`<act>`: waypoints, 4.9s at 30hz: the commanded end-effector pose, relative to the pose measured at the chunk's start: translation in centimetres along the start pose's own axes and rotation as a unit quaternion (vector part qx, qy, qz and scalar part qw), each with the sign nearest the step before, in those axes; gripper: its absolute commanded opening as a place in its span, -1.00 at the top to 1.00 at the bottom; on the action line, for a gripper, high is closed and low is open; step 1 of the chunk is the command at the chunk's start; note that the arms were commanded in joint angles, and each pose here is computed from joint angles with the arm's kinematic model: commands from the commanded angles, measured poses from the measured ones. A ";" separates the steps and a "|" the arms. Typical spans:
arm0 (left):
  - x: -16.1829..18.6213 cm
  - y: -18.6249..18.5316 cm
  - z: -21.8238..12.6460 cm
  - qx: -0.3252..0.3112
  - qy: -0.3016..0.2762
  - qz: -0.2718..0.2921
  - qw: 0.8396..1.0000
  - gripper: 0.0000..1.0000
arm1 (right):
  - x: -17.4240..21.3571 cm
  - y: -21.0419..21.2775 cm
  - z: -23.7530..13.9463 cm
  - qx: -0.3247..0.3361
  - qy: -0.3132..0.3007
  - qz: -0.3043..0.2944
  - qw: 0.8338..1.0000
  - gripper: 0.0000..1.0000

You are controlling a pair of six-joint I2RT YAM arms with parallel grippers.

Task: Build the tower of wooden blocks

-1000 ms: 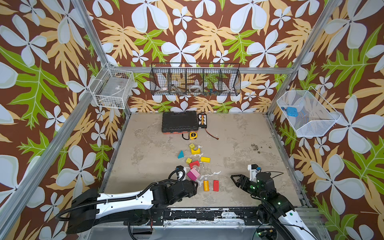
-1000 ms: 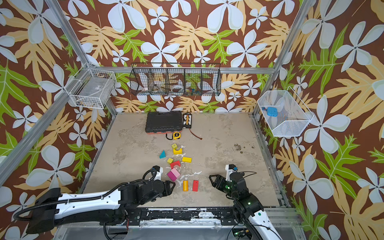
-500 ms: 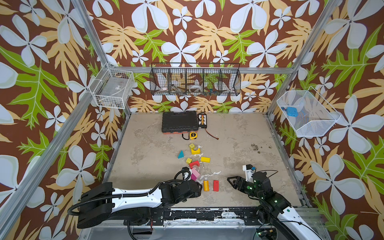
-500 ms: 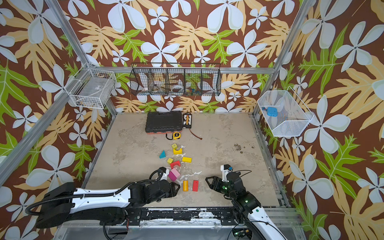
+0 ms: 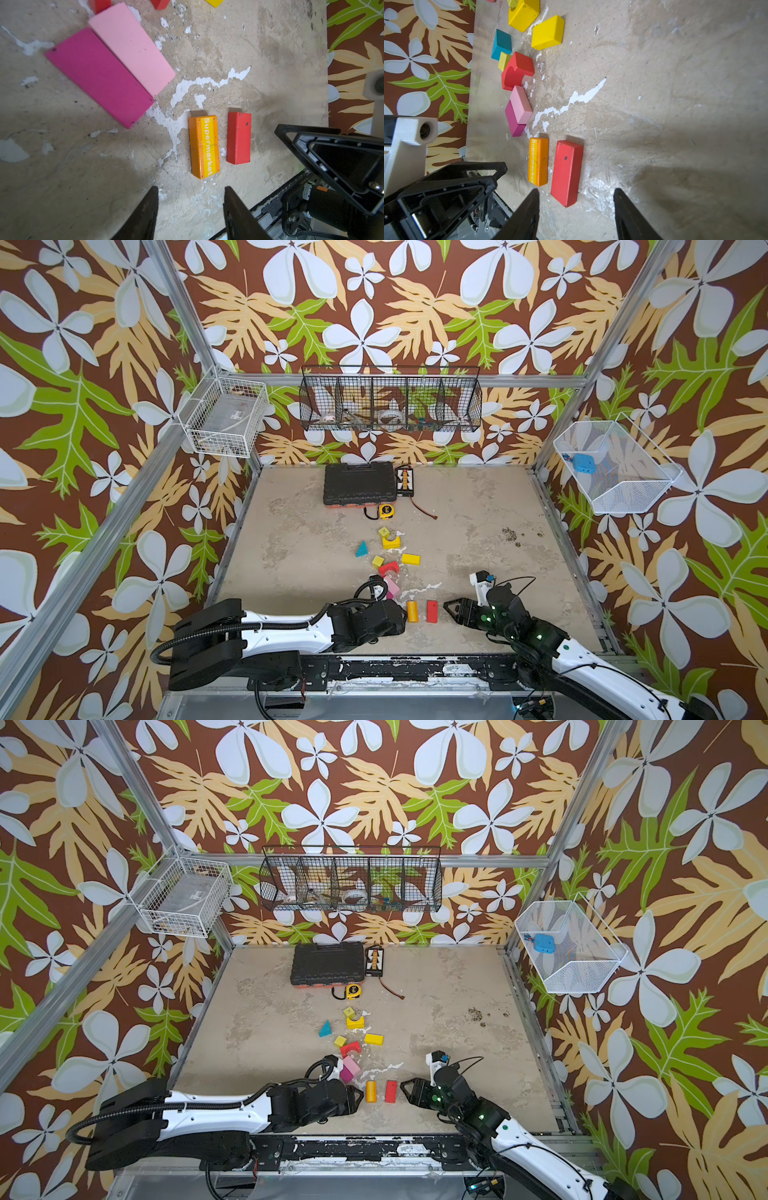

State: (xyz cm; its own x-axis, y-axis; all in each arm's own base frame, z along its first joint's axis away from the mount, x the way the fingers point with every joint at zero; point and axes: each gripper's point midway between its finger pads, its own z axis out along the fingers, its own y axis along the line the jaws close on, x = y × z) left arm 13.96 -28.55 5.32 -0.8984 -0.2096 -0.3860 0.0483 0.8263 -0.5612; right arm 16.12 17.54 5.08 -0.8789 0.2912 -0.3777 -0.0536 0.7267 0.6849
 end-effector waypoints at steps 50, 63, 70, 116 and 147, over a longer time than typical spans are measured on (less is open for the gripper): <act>1.7 -0.6 4.2 -0.008 0.052 0.014 0.998 0.26 | 1.9 2.3 4.2 0.030 0.049 -0.052 0.997 0.27; 1.7 -0.5 4.4 -0.012 0.055 0.015 0.998 0.30 | 2.0 2.2 4.6 0.035 0.052 -0.053 0.997 0.37; 1.6 -0.2 4.5 -0.019 0.054 0.013 0.998 0.32 | 2.3 2.6 5.1 0.036 0.059 -0.059 0.996 0.40; -5.6 0.1 -2.7 -0.076 -0.076 0.078 0.991 -0.48 | -1.0 3.7 2.1 0.080 -0.013 -0.096 0.992 -0.22; -26.7 6.7 -12.9 -0.077 -0.327 -0.056 0.940 -1.00 | -12.9 11.0 9.5 0.269 -0.053 -0.335 0.901 -0.39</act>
State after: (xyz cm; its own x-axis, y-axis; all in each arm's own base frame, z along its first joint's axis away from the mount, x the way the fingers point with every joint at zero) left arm 31.17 -9.17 19.61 -0.4349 -0.5446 -0.7172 -0.2029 0.8352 -0.5111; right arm 30.48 28.40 12.35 -0.6734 -0.2853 -0.6820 -0.3239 0.9431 -0.0746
